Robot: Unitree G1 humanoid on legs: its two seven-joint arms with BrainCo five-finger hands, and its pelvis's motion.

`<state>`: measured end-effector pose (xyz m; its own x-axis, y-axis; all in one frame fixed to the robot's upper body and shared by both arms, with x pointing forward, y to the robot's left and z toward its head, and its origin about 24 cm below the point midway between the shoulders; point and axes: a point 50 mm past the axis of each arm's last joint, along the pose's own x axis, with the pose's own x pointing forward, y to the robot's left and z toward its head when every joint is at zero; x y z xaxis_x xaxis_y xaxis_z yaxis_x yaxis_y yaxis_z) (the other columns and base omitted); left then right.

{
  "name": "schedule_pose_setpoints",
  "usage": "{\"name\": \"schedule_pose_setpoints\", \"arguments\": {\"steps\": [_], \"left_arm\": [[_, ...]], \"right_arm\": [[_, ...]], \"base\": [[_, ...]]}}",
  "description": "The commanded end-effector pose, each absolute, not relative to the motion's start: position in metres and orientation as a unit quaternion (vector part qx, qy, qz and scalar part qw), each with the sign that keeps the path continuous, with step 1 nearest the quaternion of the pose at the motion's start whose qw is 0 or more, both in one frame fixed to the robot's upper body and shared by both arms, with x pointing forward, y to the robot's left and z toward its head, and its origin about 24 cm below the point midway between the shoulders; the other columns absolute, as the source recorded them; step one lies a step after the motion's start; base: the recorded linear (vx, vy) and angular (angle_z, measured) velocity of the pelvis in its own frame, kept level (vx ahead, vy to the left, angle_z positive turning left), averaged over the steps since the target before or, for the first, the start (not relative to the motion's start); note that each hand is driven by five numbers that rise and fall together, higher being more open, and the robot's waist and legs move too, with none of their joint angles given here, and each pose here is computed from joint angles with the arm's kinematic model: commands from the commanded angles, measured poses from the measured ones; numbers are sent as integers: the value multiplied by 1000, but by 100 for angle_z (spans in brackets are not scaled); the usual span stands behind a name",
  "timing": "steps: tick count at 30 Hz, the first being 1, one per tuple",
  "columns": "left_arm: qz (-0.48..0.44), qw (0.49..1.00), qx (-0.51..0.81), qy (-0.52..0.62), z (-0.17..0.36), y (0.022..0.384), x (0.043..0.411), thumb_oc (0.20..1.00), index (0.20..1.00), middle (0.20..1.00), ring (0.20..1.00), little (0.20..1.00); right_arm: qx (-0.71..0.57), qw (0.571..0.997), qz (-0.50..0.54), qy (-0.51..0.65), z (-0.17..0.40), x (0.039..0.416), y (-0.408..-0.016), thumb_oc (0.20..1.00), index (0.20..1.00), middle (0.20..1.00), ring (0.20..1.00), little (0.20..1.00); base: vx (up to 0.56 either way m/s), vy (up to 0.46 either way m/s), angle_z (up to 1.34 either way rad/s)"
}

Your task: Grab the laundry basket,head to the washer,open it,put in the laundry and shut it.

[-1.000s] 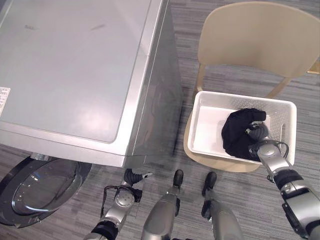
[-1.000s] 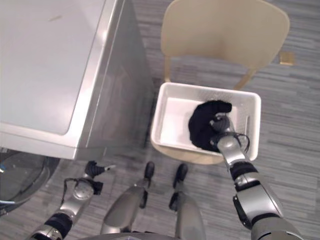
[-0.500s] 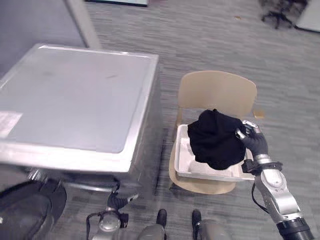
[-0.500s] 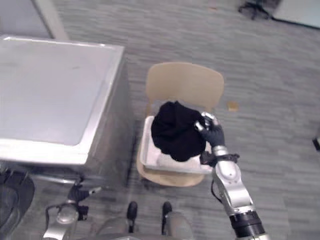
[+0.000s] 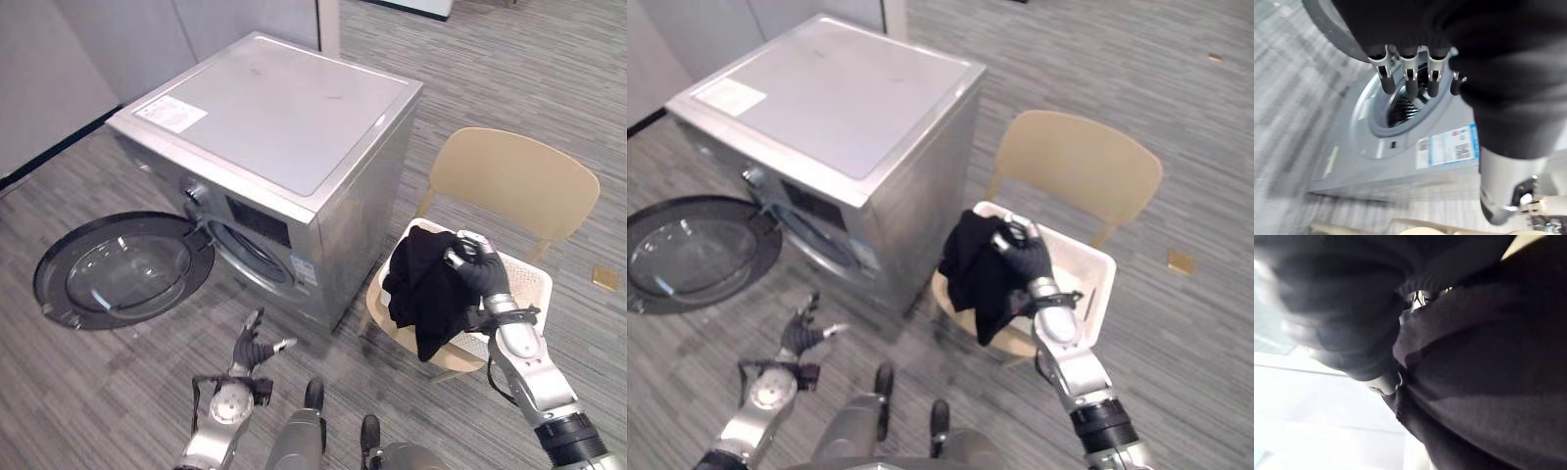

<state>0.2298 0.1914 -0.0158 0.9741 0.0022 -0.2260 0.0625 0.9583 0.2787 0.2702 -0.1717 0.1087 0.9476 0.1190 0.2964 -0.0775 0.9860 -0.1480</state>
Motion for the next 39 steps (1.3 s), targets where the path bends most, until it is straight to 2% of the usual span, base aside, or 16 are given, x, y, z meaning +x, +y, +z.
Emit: {"name": "schedule_pose_setpoints", "arguments": {"steps": [1,2,9,17,18,19,20,30,31,35,36,39], "left_arm": [[-68,983,170,4,21,171,249,1000,1000,1000,1000,1000],[-100,979,178,-25,31,156,253,1000,1000,1000,1000,1000],[-179,955,215,-102,57,111,264,1000,1000,1000,1000,1000],[-224,946,201,-119,63,64,275,1000,1000,1000,1000,1000],[-224,947,196,-118,63,59,276,200,200,200,200,200],[-212,950,194,-123,66,53,283,200,200,200,200,200],[-206,951,195,-125,67,54,284,200,200,200,200,200],[-157,965,186,-96,58,87,283,200,200,200,200,200],[-129,972,181,-75,50,111,278,200,200,200,200,200],[-92,978,182,-33,34,145,265,200,200,200,200,200],[-73,980,187,-7,24,163,256,200,200,200,200,200],[-55,978,198,24,14,182,247,200,200,200,200,200]], "right_arm": [[-21,966,73,-247,142,265,-166,200,200,200,200,200],[-8,964,90,-251,144,262,-159,200,200,200,200,200],[34,947,177,-266,155,265,-116,200,200,200,200,200],[121,939,241,-215,146,271,-63,200,200,200,200,200],[131,939,246,-203,143,271,-58,200,200,200,200,200],[149,942,251,-166,128,268,-51,768,768,768,768,768],[147,943,252,-159,124,268,-52,1000,1000,1000,1000,1000],[77,958,224,-160,116,266,-84,1000,1000,1000,1000,1000],[-7,968,183,-169,112,263,-114,1000,1000,1000,1000,1000],[-130,972,123,-150,99,251,-159,1000,1000,1000,1000,1000],[-183,971,97,-123,89,244,-182,1000,1000,1000,1000,1000],[-230,967,75,-82,75,234,-204,1000,1000,1000,1000,1000]], "base": [[86,139,94],[95,139,90],[73,113,30],[35,53,-10],[7,53,-13],[-2,51,-10],[-9,38,-1],[0,0,0],[0,0,0],[0,0,0],[0,0,0],[0,0,0]]}}
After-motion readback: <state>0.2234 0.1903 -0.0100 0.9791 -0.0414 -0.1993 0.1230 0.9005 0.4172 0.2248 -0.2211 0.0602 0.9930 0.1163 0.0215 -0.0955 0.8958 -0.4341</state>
